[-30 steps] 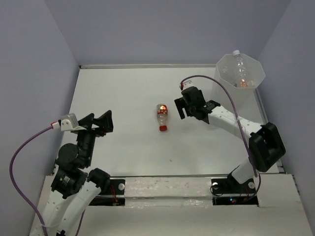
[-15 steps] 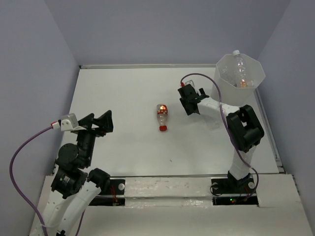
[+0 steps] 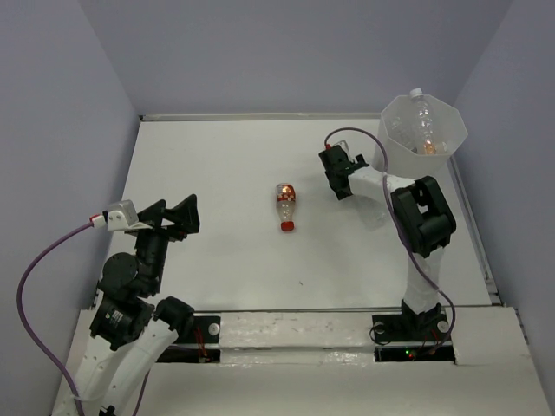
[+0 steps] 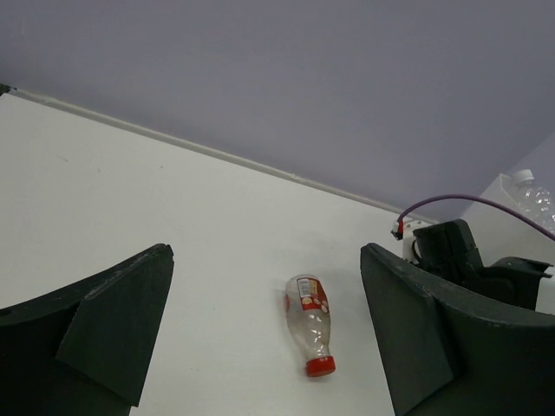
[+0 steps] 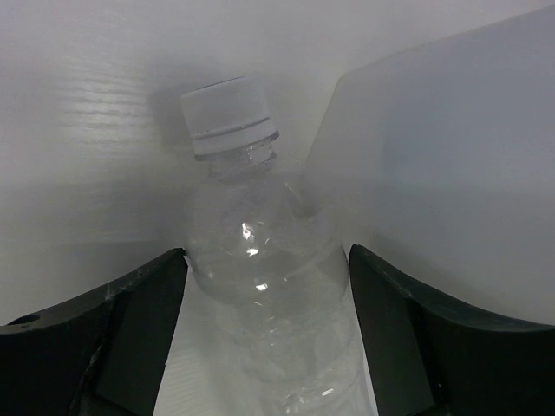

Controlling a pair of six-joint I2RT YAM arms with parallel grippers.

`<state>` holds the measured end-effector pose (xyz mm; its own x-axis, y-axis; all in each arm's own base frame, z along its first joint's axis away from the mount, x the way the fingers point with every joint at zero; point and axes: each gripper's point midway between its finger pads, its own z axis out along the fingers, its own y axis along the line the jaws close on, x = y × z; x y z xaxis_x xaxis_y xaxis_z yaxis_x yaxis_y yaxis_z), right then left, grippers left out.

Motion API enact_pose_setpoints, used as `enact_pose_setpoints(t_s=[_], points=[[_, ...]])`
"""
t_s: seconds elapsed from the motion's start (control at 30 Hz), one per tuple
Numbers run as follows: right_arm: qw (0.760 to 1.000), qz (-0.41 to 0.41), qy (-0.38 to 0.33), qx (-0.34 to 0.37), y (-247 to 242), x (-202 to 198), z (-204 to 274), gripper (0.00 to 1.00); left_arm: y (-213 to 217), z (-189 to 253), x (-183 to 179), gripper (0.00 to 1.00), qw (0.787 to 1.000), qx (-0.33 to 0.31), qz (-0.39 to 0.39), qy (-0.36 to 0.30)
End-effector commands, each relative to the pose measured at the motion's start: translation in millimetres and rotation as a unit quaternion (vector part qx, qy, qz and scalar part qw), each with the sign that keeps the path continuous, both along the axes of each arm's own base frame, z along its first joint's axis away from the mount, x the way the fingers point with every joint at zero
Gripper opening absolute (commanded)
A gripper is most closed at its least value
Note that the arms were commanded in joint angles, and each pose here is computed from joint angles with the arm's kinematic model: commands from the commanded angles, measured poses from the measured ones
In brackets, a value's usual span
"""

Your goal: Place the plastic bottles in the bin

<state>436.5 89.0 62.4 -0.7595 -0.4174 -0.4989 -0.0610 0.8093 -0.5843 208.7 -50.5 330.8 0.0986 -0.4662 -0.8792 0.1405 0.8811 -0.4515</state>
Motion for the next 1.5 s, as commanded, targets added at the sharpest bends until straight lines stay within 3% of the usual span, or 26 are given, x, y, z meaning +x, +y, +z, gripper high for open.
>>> enact_pose_setpoints(t_s=[0.0,0.17,0.23,0.37,0.43,0.53,0.63,0.8,1.0,1.2,1.47], points=[[1.0,0.009,-0.002,0.013,7,13,-6,0.77,-2,9,2,0.99,1.0,-0.002,-0.003,-0.015],[0.999,0.023,-0.008,0.035,15,18,-1,0.54,-4,9,3,0.99,1.0,-0.001,-0.005,-0.013],[0.998,0.032,-0.018,0.056,21,19,10,0.54,-4,9,3,0.99,1.0,-0.001,-0.005,-0.013],[0.98,0.079,-0.115,0.141,62,14,99,0.53,-5,8,4,0.99,1.0,0.0,-0.006,-0.01],[0.959,0.11,-0.155,0.208,79,10,144,0.52,-5,7,5,0.99,1.0,0.001,-0.006,-0.01],[0.907,0.131,-0.298,0.266,76,3,257,0.5,-5,8,5,0.99,1.0,0.001,-0.006,-0.01],[0.851,0.12,-0.433,0.274,52,-10,358,0.49,-5,8,4,0.99,1.0,0.001,-0.008,-0.011],[0.785,0.055,-0.566,0.246,-19,-15,447,0.48,-1,11,0,0.99,1.0,-0.003,-0.003,-0.019],[0.762,-0.023,-0.608,0.221,-105,5,448,0.47,2,15,-4,0.99,1.0,-0.009,-0.001,-0.027],[0.773,-0.065,-0.605,0.183,-168,17,421,0.46,3,16,-6,0.99,0.999,-0.01,-0.002,-0.03],[0.804,-0.08,-0.563,0.175,-197,38,348,0.46,2,15,-5,0.99,1.0,-0.009,-0.001,-0.028]])
